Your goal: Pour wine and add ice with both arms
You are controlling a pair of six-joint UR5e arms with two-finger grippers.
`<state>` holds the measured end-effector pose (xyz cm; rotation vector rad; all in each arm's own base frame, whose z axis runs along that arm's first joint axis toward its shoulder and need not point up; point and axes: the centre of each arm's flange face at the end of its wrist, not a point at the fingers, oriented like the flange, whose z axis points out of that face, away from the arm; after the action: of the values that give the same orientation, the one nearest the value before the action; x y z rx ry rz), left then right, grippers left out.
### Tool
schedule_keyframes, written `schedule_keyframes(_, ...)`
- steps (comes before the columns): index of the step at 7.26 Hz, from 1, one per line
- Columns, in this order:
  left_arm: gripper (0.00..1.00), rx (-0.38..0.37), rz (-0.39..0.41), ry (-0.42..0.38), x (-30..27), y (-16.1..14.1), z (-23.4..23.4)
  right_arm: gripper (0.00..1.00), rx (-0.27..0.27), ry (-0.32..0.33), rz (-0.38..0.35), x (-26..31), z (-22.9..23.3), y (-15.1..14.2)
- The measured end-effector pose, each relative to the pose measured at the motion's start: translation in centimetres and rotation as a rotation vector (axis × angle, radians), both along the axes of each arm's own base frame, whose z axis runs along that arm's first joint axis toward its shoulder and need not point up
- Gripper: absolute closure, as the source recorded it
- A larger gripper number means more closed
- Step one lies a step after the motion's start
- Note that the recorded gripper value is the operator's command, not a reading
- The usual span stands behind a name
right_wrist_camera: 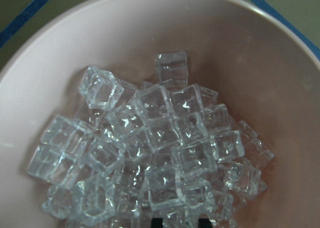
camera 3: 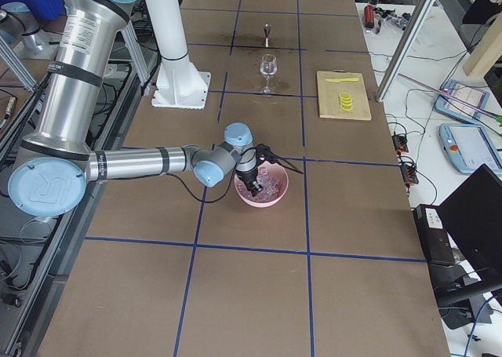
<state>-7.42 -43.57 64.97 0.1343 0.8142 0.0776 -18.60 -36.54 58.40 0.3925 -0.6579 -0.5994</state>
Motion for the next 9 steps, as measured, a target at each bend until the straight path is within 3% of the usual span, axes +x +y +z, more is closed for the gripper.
schedule_keyframes(5, 0.0, -0.001, 0.0, 0.0, 0.0, 0.0, 0.0, 1.0, 0.021, -0.049, 0.003, 1.2, -2.7, 0.5)
schedule_keyframes(7, 0.0, 0.0, -0.001, 0.001, 0.0, 0.0, 0.0, 1.0, 0.032, -0.106, 0.051, 3.1, -5.9, 0.2)
schedule_keyframes(9, 0.0, 0.0, -0.002, 0.002, 0.0, 0.0, -0.1, 1.0, -0.014, -0.195, 0.156, 3.0, -9.6, -1.9)
